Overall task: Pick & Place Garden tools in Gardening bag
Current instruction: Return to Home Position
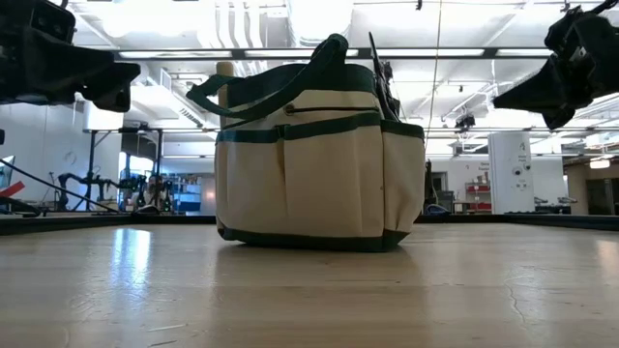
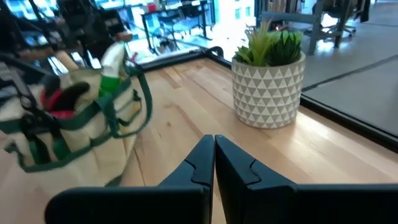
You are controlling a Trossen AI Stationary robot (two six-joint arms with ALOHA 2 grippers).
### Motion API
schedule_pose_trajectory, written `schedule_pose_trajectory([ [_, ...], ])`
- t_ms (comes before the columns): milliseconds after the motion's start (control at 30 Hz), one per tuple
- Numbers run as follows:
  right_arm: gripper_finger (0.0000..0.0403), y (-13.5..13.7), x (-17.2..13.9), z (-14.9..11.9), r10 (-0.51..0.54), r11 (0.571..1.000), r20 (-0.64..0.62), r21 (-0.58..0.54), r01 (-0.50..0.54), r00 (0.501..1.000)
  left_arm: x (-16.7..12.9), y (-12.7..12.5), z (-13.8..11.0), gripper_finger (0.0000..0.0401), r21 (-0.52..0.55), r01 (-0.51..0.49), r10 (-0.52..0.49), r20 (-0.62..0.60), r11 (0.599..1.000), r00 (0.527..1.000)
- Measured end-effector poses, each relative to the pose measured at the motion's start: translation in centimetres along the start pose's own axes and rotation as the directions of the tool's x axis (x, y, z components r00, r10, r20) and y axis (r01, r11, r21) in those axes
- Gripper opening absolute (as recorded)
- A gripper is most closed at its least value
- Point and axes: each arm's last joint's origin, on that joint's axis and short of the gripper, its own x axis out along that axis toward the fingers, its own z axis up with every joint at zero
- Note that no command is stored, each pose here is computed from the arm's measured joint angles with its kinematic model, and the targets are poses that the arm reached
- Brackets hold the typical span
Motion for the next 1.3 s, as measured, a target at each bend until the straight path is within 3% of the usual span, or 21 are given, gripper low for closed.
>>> schedule_pose_trajectory([
  [600,0.0008,0.6,1.6,-1.4,-0.085,0.989,-0.149,-0.132,0.065,0.985,0.0,0.0,0.0,0.0184,0.000,0.000,0.000,0.000,1.000,1.000],
  [1300,0.0008,0.7,1.8,-1.6,-0.097,0.985,-0.173,-0.155,0.070,0.980,0.0,0.0,0.0,0.0184,0.000,0.000,0.000,0.000,1.000,1.000],
])
